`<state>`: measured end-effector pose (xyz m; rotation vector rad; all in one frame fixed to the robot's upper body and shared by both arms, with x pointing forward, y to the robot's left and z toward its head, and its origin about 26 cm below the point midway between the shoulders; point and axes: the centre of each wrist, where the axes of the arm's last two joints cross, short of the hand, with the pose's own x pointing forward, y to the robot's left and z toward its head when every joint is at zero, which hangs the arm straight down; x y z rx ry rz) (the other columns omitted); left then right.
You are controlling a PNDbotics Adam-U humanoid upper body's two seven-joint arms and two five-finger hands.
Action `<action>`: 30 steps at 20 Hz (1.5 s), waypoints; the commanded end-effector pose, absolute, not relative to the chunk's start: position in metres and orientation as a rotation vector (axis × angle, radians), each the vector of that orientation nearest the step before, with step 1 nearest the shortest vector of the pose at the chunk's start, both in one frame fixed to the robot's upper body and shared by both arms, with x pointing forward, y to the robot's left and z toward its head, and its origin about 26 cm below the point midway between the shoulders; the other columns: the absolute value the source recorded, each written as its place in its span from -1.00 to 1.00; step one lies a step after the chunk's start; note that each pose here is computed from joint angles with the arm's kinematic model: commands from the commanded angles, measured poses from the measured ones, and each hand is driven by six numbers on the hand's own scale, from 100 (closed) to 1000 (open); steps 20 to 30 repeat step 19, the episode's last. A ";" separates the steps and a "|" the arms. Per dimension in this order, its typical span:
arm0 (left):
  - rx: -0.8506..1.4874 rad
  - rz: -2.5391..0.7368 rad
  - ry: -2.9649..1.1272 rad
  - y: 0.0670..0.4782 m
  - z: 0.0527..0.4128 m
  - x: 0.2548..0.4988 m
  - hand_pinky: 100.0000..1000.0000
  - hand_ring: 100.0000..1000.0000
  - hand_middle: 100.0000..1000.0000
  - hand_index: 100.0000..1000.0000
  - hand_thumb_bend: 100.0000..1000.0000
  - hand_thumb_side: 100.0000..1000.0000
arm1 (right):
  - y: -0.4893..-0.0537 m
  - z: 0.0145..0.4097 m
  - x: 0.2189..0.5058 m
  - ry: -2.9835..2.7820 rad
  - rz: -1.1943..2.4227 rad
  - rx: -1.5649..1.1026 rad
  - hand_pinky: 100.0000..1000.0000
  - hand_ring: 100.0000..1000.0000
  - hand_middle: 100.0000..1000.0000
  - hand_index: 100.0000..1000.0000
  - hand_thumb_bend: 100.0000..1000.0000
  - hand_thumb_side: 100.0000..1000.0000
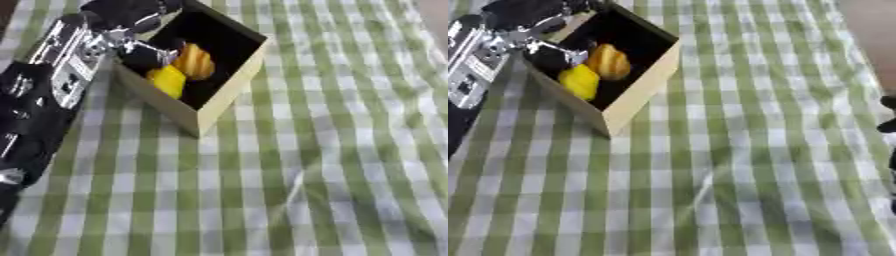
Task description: Pick up objects on the table and place them in the box.
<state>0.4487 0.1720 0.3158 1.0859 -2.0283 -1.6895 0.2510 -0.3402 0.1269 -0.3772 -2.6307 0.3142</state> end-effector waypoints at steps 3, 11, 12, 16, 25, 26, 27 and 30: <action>1.009 -1.514 -2.275 0.182 0.371 0.409 0.46 0.43 0.42 0.73 -1.00 -0.76 | -0.345 0.133 0.247 -2.646 0.311 -0.396 0.82 0.54 -0.06 0.58 -1.00 -0.06; 0.563 -1.026 -2.758 0.215 0.398 0.300 0.45 0.37 0.39 0.71 -1.00 -0.28 | -0.355 0.136 0.244 -2.704 0.276 -0.438 0.82 0.55 -0.03 0.58 -1.00 -0.06; 0.533 -0.975 -2.789 0.221 0.396 0.292 0.44 0.36 0.38 0.69 -1.00 -0.31 | -0.356 0.136 0.244 -2.711 0.273 -0.441 0.82 0.55 -0.02 0.58 -1.00 -0.06; 0.448 -0.685 -2.928 0.248 0.380 0.290 0.43 0.37 0.38 0.68 -1.00 -0.18 | -0.357 0.137 0.244 -2.735 0.246 -0.446 0.82 0.56 -0.01 0.59 -1.00 -0.05; 0.336 -0.507 -2.991 0.261 0.360 0.294 0.42 0.38 0.38 0.68 -1.00 0.00 | -0.357 0.139 0.245 -2.752 0.238 -0.441 0.82 0.56 0.00 0.59 -1.00 -0.05; 0.336 -0.507 -2.991 0.261 0.360 0.294 0.42 0.38 0.38 0.68 -1.00 0.00 | -0.357 0.139 0.245 -2.752 0.238 -0.441 0.82 0.56 0.00 0.59 -1.00 -0.05; 0.336 -0.507 -2.991 0.261 0.360 0.294 0.42 0.38 0.38 0.68 -1.00 0.00 | -0.357 0.139 0.245 -2.752 0.238 -0.441 0.82 0.56 0.00 0.59 -1.00 -0.05; 0.336 -0.507 -2.991 0.261 0.360 0.294 0.42 0.38 0.38 0.68 -1.00 0.00 | -0.357 0.139 0.245 -2.752 0.238 -0.441 0.82 0.56 0.00 0.59 -1.00 -0.05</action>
